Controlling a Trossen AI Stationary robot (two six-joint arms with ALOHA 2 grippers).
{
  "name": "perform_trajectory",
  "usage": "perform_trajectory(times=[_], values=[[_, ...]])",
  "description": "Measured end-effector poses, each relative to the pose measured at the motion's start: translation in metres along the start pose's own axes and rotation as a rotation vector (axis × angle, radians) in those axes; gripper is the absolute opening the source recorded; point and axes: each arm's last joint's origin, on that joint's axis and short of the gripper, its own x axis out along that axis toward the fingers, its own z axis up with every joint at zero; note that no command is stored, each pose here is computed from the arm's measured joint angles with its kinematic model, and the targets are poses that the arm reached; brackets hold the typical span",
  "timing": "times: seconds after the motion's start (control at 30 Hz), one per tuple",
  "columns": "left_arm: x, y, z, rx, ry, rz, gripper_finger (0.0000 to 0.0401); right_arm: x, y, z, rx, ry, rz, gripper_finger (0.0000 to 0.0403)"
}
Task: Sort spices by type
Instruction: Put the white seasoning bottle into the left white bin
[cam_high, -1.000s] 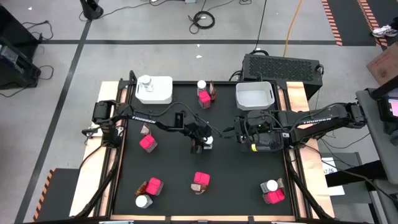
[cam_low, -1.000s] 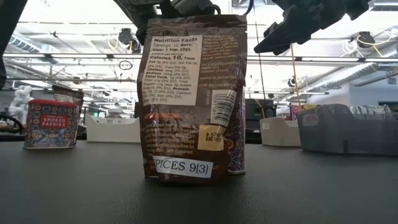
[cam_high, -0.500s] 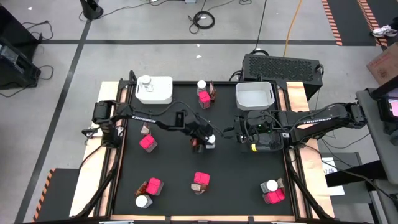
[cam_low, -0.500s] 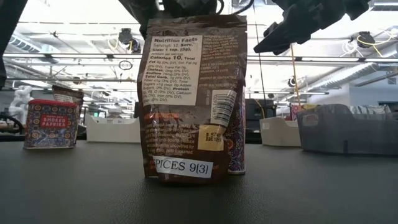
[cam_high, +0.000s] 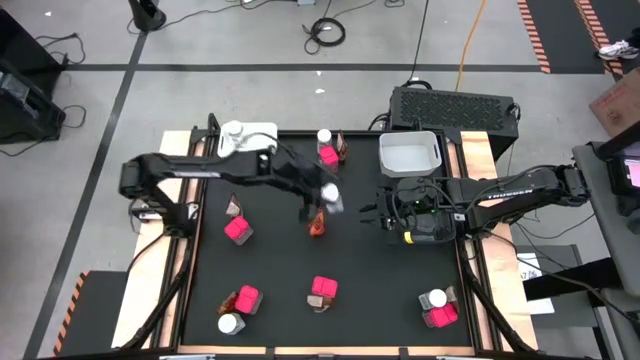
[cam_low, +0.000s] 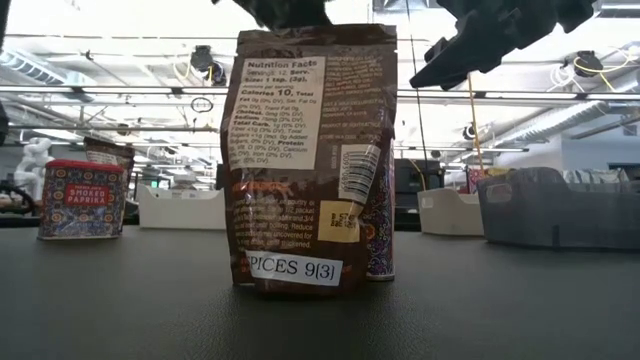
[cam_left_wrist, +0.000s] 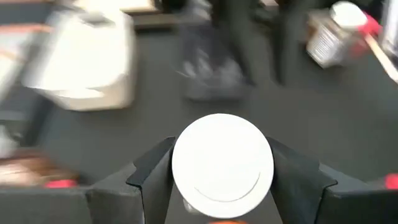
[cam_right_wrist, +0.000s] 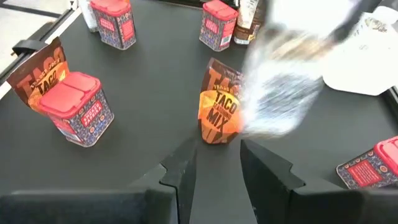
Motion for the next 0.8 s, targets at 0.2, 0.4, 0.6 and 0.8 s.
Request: perform_trajectory(times=[0.2,0.4,0.6,0.8], values=[[-0.058,0.032,-0.001,-0.112,0.016,0.265,0.0222,0.000,0.000,0.000,0.000,-0.003,0.000,0.0120],[-0.087,0.070,-0.025,-0.321,0.167,0.549,0.0223,0.000,0.000,0.001,-0.001,-0.007,-0.001,0.0120],[-0.095,0.111,-0.053,-0.507,0.297,0.702,0.0223,0.000,0.000,0.001,-0.001,-0.008,-0.001,0.0120],[-0.101,0.146,-0.075,-0.597,0.337,0.790,0.0223,0.000,0.000,0.000,0.000,-0.001,0.000,0.0120]])
